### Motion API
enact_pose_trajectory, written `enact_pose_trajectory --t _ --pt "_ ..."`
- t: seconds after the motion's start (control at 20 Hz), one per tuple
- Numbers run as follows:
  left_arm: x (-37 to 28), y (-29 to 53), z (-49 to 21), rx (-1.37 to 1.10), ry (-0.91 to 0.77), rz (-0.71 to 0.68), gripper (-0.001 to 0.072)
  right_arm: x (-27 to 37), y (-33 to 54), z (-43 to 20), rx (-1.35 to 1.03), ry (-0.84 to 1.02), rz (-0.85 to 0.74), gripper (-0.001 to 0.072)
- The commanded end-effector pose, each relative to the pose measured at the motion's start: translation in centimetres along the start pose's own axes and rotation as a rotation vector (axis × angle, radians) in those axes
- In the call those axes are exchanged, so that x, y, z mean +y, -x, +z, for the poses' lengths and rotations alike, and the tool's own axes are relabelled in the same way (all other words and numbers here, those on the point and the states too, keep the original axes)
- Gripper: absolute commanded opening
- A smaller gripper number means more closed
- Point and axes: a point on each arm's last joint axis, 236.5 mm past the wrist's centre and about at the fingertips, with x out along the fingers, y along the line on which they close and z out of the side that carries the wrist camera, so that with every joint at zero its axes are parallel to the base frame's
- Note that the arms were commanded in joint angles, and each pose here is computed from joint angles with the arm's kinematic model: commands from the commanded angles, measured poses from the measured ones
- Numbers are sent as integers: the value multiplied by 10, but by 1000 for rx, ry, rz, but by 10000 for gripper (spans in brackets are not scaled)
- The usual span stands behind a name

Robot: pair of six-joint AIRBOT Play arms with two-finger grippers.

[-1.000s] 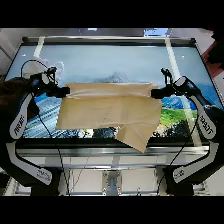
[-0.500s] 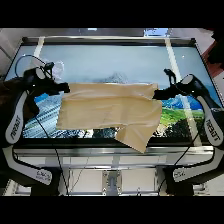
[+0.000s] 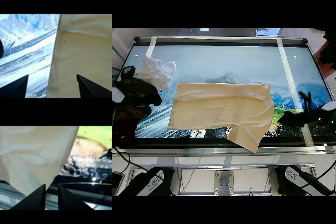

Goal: Fold the shirts.

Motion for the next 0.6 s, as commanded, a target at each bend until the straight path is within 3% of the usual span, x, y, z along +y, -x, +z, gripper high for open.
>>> enact_pose_trajectory --t 0.0,0.05,0.15,0.3,0.55 --pt "-9 12 -1 -120 80 -50 694 35 -35 -60 109 -183 223 218" --pt "-15 13 4 -139 100 -79 694 42 -43 -70 139 -195 251 248" --pt "-25 14 5 -140 118 -121 694 51 -58 -100 239 -199 257 557" --pt "-28 13 -4 -102 108 -130 694 53 -80 -125 303 -213 210 559" --pt "-30 13 -13 -64 93 -136 694 46 -108 -116 218 -196 107 556"
